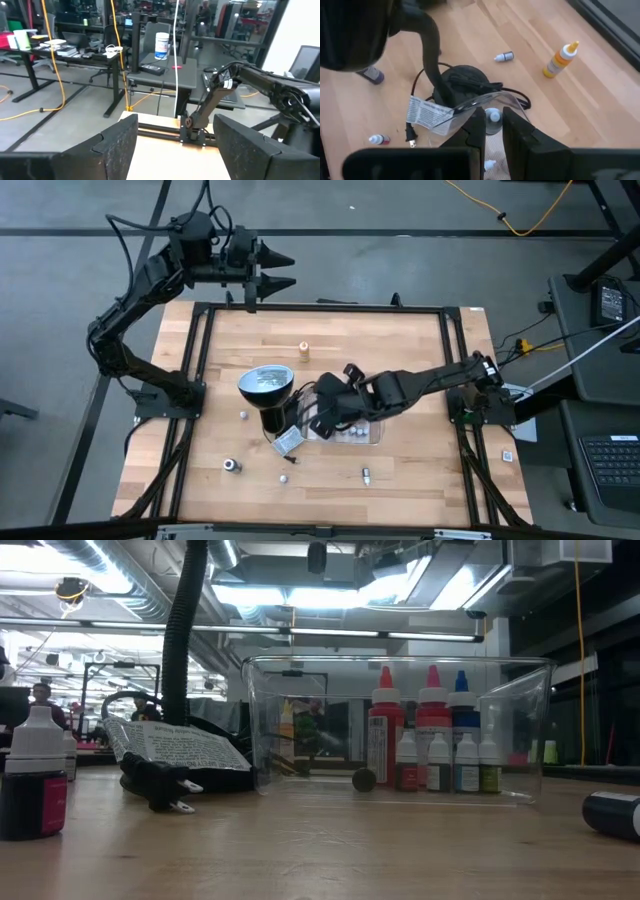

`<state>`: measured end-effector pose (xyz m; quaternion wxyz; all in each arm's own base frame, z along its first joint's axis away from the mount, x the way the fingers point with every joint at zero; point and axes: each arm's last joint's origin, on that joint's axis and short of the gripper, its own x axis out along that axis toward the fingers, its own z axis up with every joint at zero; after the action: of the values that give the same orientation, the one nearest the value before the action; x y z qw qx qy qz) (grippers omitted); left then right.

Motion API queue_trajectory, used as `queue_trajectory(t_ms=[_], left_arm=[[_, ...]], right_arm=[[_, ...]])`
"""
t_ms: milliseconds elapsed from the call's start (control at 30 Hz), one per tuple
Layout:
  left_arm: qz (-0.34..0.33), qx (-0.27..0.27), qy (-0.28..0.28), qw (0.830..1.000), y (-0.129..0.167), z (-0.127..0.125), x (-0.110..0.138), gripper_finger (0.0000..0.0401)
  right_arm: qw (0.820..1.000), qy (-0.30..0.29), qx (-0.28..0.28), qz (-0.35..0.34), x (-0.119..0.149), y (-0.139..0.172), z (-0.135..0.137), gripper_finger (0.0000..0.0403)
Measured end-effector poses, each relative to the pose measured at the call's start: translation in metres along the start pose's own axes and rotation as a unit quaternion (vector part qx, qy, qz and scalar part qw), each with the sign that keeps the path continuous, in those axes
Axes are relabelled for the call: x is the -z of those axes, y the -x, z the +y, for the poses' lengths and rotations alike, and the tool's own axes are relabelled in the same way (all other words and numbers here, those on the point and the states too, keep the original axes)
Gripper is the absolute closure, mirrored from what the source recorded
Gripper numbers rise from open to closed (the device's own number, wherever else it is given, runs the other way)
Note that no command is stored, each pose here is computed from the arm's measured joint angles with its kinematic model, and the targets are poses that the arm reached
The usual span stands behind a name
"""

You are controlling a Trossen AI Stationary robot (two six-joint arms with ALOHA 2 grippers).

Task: Pick & Place food coloring
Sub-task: Put the small black food coloring bottle into the transparent bin

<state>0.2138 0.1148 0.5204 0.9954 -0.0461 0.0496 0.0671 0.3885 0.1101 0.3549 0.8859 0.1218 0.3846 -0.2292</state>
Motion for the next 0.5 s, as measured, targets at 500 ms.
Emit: queue_trajectory(t_ms=[500], left_arm=[[0.005,0.012,0.017,1.0,0.001,0.001,0.001,0.0154]], right_arm=[[0.981,0.142,0.081,0.102,0.01,0.024,-0.04,0.0356]])
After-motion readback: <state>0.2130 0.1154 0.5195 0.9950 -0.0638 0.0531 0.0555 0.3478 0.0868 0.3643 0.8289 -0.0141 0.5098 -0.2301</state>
